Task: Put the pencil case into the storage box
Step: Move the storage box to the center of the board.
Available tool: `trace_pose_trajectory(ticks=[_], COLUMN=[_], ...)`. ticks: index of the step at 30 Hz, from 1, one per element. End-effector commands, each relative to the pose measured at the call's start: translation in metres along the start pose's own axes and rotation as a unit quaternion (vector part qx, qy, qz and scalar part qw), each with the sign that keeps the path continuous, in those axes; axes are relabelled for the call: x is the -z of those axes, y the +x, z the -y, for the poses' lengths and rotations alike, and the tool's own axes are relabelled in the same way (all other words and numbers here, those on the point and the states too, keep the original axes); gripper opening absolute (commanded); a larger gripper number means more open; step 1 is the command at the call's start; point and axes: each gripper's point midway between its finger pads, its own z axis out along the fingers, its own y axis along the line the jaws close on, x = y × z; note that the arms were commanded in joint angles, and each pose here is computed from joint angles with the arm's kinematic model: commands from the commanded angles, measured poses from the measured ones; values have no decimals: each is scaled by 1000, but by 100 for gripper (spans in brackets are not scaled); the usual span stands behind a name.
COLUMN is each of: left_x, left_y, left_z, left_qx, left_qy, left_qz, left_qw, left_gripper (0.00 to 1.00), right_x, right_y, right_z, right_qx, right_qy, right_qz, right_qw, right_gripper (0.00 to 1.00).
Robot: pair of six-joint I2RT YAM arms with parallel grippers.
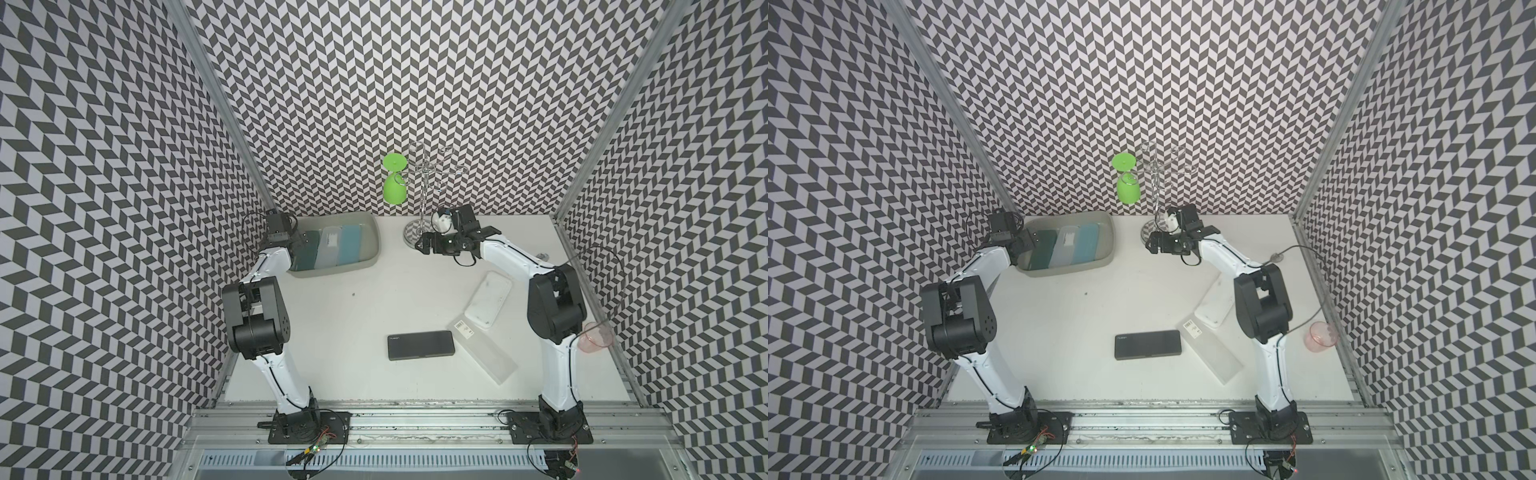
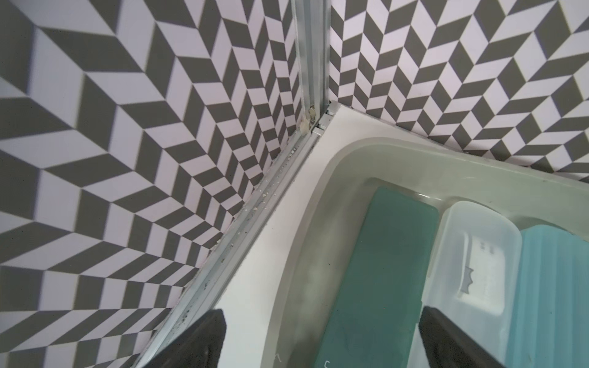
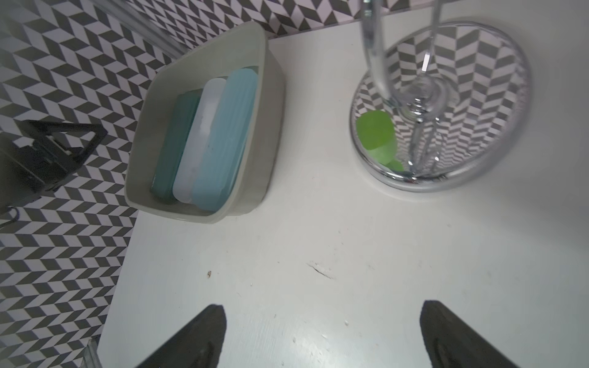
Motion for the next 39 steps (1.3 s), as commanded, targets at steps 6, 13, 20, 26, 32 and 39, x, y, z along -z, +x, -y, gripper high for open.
trace_pose_trajectory(ticks=[6, 13, 20, 26, 32, 39], left_x=[-24, -15, -6, -1, 0, 7], left_y=[23, 32, 28, 26, 28, 28], left_z=[8, 11, 14, 18, 20, 24], left_qx=[20, 20, 5, -2, -5, 5], left_qy=[40, 53, 67, 77, 86, 100], left_qz=[-40, -57, -57, -60, -64, -66], left_qw=[998, 997, 996, 995, 994, 993], left_gripper=[98, 97, 97, 97, 97, 97], right_x=[-64, -116, -143, -163, -166, -162], right_y=[-14, -10, -9, 9, 17, 14], right_z=[-58, -71, -64, -43, -33, -35], right_qx=[8, 0, -35, -65, -79, -83], right_qy=[-76, -70, -62, -32, -7, 6], right_qz=[22, 42, 60, 44, 35, 35], right_qw=[997, 997, 996, 996, 996, 996], right_gripper=[98, 97, 95, 93, 86, 81])
